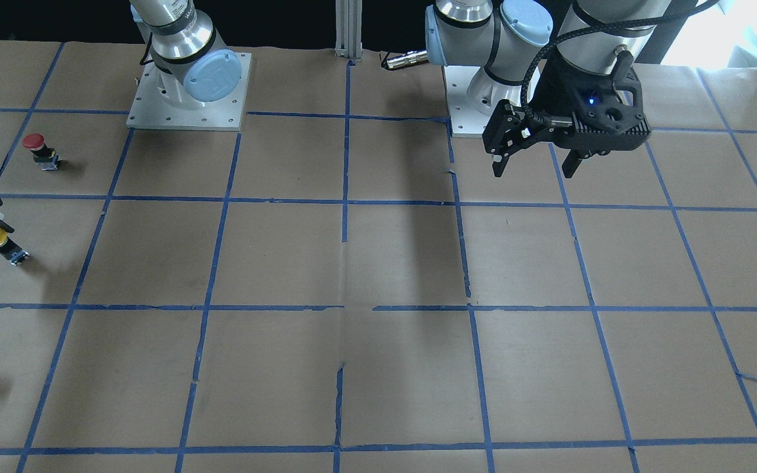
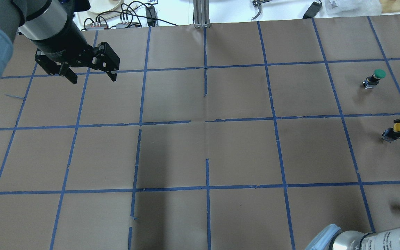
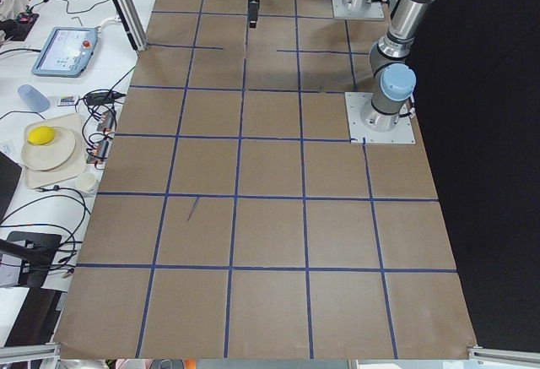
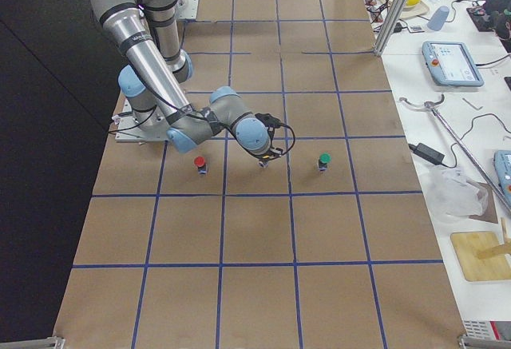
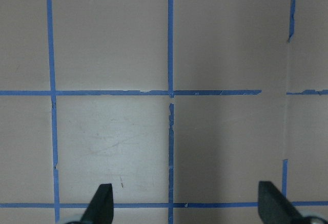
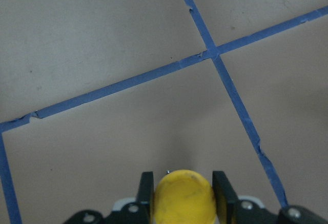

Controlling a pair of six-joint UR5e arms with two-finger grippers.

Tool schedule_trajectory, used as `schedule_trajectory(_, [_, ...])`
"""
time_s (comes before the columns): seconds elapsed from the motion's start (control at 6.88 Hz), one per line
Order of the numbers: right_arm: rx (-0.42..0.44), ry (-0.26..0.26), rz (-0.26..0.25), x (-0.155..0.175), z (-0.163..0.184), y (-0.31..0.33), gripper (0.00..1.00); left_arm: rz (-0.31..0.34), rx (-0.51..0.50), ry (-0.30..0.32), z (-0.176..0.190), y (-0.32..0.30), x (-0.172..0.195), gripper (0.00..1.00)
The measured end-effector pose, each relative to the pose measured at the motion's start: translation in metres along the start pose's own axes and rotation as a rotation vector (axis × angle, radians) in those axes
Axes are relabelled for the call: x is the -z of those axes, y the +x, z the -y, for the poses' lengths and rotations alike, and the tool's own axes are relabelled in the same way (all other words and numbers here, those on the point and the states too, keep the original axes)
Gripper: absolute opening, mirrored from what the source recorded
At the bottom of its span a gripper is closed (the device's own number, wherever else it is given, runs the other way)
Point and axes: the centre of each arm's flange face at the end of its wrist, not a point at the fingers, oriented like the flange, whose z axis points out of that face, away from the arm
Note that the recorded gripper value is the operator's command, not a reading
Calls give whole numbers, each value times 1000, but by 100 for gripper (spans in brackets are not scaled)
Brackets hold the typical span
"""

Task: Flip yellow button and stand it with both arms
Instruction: 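Lower the button upright onto the table with the right gripper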

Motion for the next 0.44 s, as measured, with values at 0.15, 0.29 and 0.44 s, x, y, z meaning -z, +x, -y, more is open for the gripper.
schedule_trajectory(0.15, [28, 12, -7, 0, -4, 0, 64, 1, 1, 3, 1, 0, 2, 100])
schedule_trajectory(0.29, [35, 19, -12, 0, -7, -1, 74, 1, 3, 5, 1, 0, 3, 100])
schedule_trajectory(0.44, [35, 22, -13, 0, -9, -2, 80, 2, 5, 6, 1, -1, 3, 100])
